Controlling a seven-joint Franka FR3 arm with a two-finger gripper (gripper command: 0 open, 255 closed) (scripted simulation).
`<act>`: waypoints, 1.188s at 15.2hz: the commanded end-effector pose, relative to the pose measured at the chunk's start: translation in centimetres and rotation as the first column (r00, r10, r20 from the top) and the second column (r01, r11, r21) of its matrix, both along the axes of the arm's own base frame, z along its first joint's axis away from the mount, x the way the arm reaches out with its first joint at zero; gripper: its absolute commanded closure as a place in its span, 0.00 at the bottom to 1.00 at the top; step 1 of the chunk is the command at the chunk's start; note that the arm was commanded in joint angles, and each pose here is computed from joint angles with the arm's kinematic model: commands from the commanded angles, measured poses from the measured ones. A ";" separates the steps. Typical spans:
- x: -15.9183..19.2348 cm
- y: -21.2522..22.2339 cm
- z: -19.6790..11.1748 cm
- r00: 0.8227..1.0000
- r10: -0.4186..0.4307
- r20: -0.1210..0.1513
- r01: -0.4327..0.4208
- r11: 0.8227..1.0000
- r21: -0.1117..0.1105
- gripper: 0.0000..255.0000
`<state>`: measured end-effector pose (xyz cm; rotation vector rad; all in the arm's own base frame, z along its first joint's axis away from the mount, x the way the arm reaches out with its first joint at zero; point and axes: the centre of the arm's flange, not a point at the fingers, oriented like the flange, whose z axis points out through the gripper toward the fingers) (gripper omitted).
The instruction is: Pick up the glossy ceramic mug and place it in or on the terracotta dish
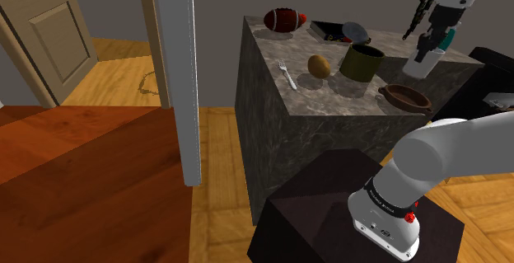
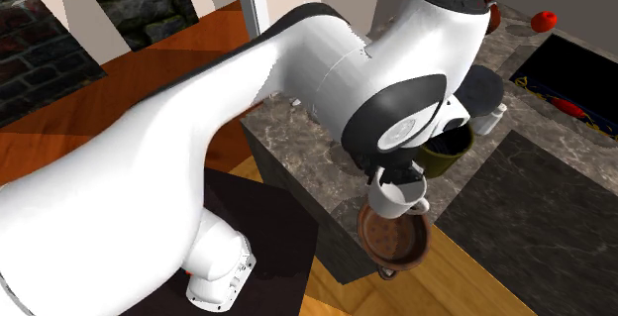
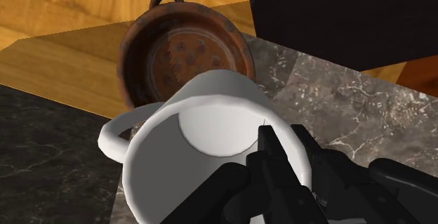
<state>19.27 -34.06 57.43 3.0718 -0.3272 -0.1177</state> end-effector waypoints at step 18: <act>-3.7 -5.7 -6.7 1.000 0.001 0.000 -0.001 1.000 0.000 1.00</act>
